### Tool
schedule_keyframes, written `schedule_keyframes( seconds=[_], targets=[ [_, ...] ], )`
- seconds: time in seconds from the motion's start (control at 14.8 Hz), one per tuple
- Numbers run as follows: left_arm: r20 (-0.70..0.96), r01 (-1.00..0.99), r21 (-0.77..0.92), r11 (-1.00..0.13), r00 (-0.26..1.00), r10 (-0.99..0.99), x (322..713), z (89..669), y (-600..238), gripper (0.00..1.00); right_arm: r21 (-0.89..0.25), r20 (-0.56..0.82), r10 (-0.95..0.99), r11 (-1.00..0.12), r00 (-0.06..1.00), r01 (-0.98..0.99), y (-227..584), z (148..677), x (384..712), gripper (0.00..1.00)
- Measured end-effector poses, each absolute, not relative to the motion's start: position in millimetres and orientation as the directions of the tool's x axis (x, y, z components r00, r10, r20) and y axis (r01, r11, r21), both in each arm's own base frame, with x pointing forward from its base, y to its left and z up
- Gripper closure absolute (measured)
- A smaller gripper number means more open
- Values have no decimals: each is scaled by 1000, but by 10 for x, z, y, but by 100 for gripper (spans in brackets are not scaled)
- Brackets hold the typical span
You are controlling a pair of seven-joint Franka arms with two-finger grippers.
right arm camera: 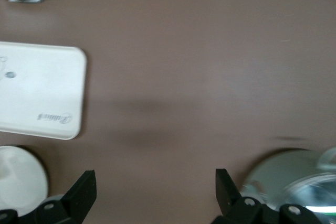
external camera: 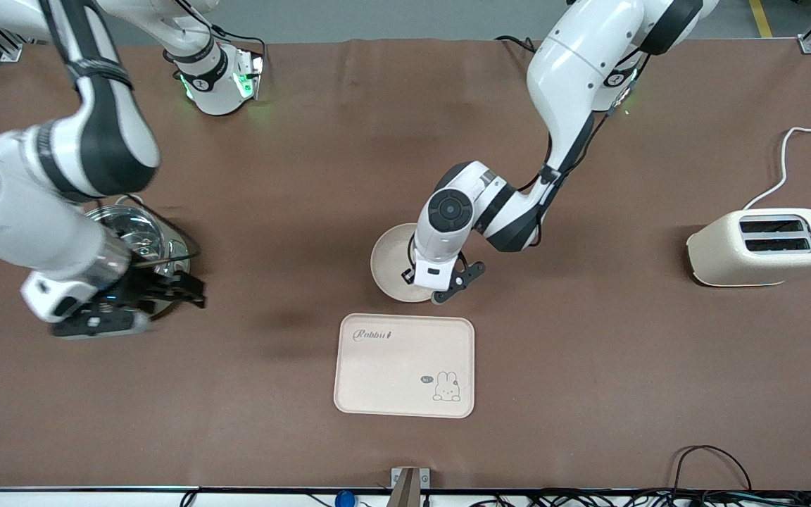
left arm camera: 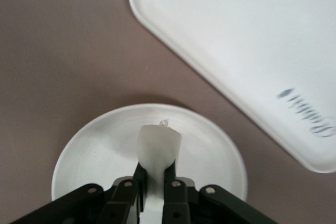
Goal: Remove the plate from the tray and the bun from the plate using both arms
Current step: 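Lift the bun with the left gripper while the right gripper withdraws, then lower the bun beside the toaster and open the left gripper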
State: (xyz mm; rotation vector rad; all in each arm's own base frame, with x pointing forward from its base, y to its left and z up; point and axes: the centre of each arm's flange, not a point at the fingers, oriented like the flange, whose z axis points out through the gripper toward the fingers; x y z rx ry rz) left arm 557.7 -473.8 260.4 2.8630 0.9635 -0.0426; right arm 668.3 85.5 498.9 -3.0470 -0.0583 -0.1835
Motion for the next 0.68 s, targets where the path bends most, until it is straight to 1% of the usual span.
schedule_keyframes(
  seconds=[0.07, 0.2, 0.27, 0.34, 0.41, 0.47, 0.68],
  targets=[
    [-54, 614, 114, -781, 789, 612, 5682, 2876, -4619, 87, -64, 113, 20, -998, 993, 28, 678, 5133, 6655, 0],
    [-35, 624, 105, -774, 780, 625, 5946, 3373, -4154, 86, -47, 87, -9, -999, 996, -5, 418, 5396, 6535, 0],
    [-32, 621, 75, -780, 783, 621, 6152, 3553, -3690, 86, -40, 81, -28, -999, 996, -25, 279, 5585, 6430, 0],
    [-32, 621, 56, -782, 784, 620, 6308, 3574, -3326, 86, -35, 75, -44, -999, 996, -41, 173, 5731, 6338, 0],
    [-33, 620, 39, -784, 785, 619, 6464, 3514, -2940, 84, -30, 65, -61, -998, 996, -59, 62, 5873, 6231, 0],
    [-30, 611, 13, -792, 792, 610, 6605, 3380, -2518, 84, -26, 58, -79, -997, 995, -78, -51, 6019, 6119, 0],
    [-48, 585, -75, -807, 807, 589, 6873, 2766, -1372, 84, -15, 32, -113, -994, 993, -112, -268, 6391, 5782, 0]
  ],
)
